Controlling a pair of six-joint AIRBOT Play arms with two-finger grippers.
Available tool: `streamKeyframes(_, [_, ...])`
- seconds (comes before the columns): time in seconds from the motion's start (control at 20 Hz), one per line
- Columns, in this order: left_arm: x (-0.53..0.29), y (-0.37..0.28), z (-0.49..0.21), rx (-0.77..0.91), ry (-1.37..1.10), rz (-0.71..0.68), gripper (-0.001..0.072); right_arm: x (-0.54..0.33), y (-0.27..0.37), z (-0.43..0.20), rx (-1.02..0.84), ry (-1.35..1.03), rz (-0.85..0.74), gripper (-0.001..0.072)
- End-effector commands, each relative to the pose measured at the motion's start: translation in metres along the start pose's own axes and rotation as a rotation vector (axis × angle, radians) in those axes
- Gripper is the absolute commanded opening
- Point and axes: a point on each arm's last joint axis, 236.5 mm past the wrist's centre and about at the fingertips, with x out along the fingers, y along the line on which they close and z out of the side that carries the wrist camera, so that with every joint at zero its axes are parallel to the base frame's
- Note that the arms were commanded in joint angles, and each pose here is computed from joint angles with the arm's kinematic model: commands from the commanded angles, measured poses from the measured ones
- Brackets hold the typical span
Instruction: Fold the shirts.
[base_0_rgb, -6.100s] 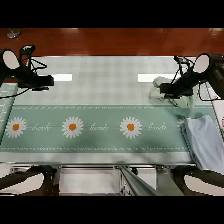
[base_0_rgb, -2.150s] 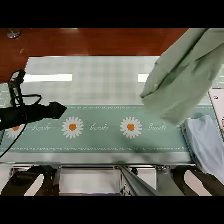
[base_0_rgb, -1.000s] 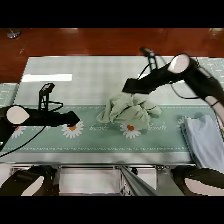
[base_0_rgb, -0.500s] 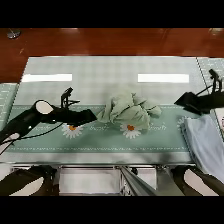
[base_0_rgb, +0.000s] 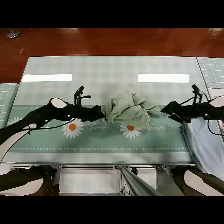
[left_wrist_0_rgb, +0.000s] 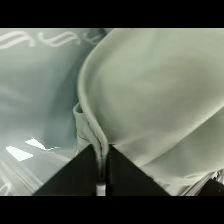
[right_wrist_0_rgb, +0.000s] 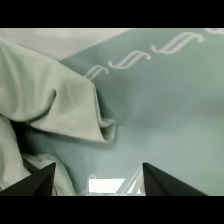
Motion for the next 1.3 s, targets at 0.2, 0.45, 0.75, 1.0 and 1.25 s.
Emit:
streamKeyframes(0.2, [-0.027, -0.025, 0.023, 0.076, 0.022, -0.11, 0.0022, 0.046, 0.025, 0.011, 0.016, 0.065, 0.031, 0.0612])
streamKeyframes(0.45, [-0.034, -0.027, 0.025, 0.096, 0.032, -0.127, 0.0022, 0.051, 0.036, 0.017, -0.046, 0.103, 0.039, 0.0025])
streamKeyframes(0.75, [-0.139, -0.098, 0.104, 0.27, -0.202, -0.233, 0.0022, -0.062, 0.144, 0.107, -0.312, -0.165, 0.144, 0.0024])
streamKeyframes(1.0, [-0.331, -0.214, 0.163, 0.55, -0.665, -0.261, 0.0022, -0.299, 0.293, 0.141, -0.666, -0.697, 0.273, 0.0024])
streamKeyframes(1.25, [-0.477, -0.263, 0.13, 0.705, -1.014, -0.097, 0.0022, -0.446, 0.303, 0.05, -0.843, -1.011, 0.143, 0.0024])
